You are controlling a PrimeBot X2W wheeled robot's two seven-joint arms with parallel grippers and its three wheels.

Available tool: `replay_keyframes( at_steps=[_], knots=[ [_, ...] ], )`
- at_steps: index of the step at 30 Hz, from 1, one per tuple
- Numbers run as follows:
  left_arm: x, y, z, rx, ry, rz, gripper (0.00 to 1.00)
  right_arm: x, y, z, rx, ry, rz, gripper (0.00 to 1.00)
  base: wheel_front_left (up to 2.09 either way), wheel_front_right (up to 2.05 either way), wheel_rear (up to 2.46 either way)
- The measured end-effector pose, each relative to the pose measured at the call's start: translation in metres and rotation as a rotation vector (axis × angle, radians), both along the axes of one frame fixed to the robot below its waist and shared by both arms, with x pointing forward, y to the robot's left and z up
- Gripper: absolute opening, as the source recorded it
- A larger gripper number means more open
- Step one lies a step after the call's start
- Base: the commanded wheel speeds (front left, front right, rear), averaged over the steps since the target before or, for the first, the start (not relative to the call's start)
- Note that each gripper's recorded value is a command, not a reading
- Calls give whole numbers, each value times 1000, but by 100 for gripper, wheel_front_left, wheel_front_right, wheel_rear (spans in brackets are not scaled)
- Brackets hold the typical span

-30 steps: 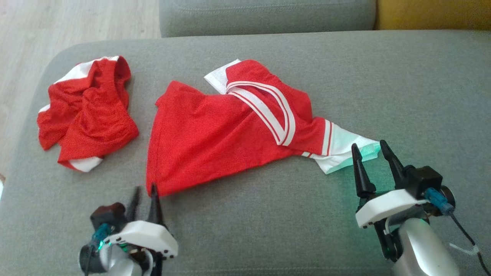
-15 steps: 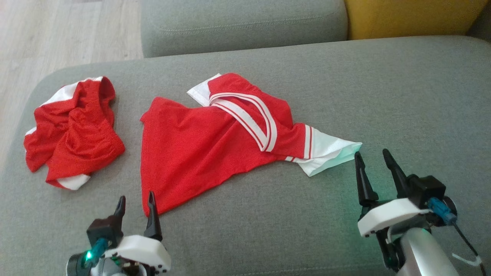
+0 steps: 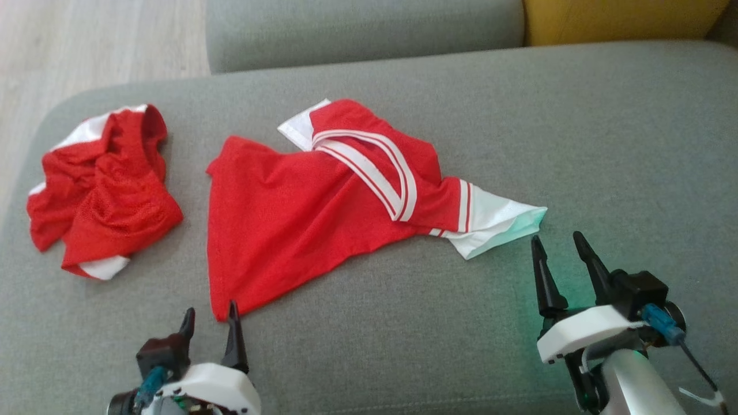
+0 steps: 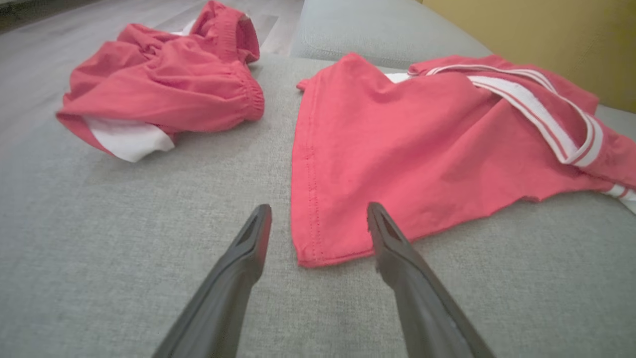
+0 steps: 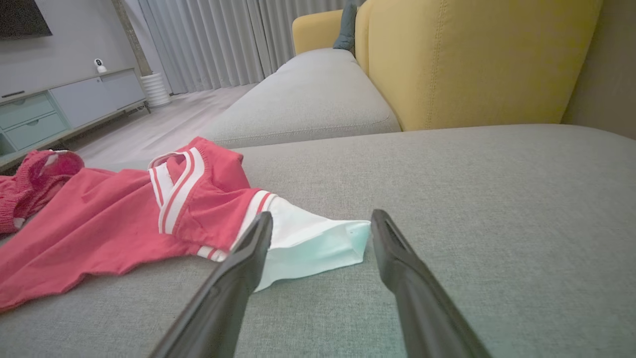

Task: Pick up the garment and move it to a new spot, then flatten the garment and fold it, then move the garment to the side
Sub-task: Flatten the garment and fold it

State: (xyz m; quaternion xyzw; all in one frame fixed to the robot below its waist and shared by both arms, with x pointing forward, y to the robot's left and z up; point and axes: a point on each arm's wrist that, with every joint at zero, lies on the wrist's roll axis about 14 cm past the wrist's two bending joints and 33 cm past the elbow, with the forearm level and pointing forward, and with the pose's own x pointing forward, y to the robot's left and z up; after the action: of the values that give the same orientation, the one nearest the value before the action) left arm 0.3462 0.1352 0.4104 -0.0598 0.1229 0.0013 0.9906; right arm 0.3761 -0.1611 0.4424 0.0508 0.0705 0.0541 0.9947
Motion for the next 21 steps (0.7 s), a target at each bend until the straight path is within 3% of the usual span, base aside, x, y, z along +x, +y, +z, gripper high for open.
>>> replay_keyframes(
  at_steps=[14,21],
  knots=[
    [4,-10,-48,-46,173,-5,100,14,-10,-19,-26,58,-21,100,0,0,0],
    [21,-13,-50,-62,177,2,100,19,-14,-34,-40,106,-27,100,0,0,0]
  ],
)
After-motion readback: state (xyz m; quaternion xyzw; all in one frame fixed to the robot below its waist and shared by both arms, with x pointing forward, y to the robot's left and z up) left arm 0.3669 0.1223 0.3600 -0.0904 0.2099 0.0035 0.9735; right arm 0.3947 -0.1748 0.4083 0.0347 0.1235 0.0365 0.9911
